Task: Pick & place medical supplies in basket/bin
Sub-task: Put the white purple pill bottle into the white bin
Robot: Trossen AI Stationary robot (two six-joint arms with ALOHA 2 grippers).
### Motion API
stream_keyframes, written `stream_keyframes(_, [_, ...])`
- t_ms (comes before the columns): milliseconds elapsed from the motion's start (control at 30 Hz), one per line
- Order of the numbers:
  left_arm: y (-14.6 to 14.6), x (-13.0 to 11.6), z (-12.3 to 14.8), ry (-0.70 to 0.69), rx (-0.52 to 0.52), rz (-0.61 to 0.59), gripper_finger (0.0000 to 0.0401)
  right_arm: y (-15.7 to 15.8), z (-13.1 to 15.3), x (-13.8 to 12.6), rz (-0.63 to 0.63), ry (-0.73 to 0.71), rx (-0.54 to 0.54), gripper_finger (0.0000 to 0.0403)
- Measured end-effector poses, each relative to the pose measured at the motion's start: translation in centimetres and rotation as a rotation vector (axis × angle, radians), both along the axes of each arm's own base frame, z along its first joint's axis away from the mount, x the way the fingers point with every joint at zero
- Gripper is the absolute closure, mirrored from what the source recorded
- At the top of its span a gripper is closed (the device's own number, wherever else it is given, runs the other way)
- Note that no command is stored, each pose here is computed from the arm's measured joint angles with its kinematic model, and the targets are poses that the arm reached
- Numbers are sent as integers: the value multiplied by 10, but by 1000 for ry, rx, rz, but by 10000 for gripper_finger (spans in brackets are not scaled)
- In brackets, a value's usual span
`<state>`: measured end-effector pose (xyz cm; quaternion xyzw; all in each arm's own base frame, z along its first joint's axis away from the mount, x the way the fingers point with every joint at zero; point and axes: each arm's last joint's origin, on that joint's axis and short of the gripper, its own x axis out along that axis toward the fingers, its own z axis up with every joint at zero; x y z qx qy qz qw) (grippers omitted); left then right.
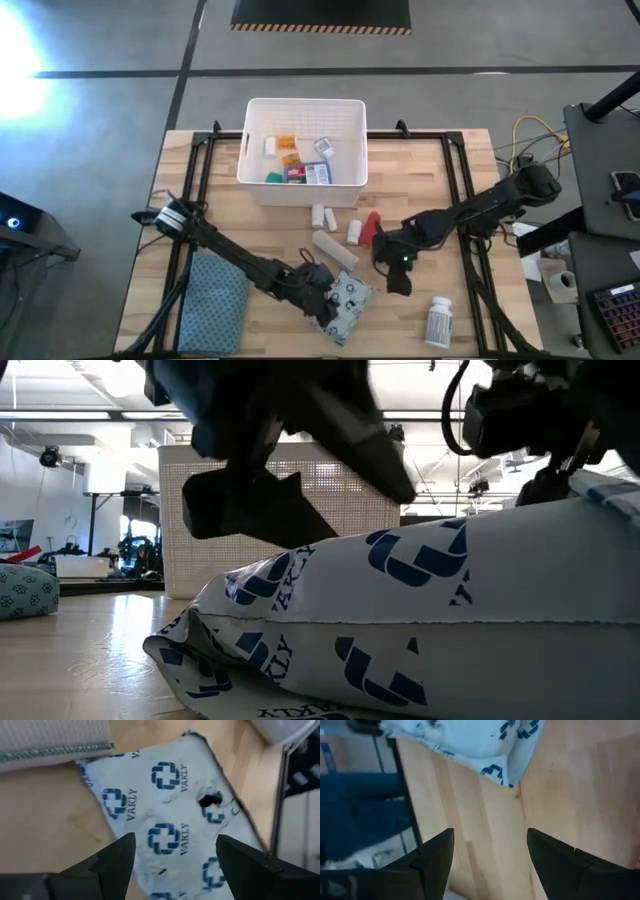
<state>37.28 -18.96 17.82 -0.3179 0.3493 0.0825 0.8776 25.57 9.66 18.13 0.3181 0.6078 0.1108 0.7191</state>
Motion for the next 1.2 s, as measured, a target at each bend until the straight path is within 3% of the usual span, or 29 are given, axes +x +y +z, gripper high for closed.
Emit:
stream_keyframes(233, [-5,-14,9,44,15,-46,146,15,6,-14,-204,155,5,163])
stream_keyframes(500, [-16,-26,21,34,12,-79,146,40,32,-55,-391,348,50,171])
stream_keyframes(733, [-24,-31,21,22,27,-85,146,62,39,-108,-561,638,-41,183])
stream_keyframes(900, [-23,-31,21,19,47,-83,146,76,37,-128,-690,772,-85,176])
stream_keyframes(1100, [-25,-32,22,13,55,-83,146,88,39,-131,-717,788,-9,162])
stream_keyframes(1200, [-28,-34,21,13,69,-103,146,94,40,-129,-682,702,29,157])
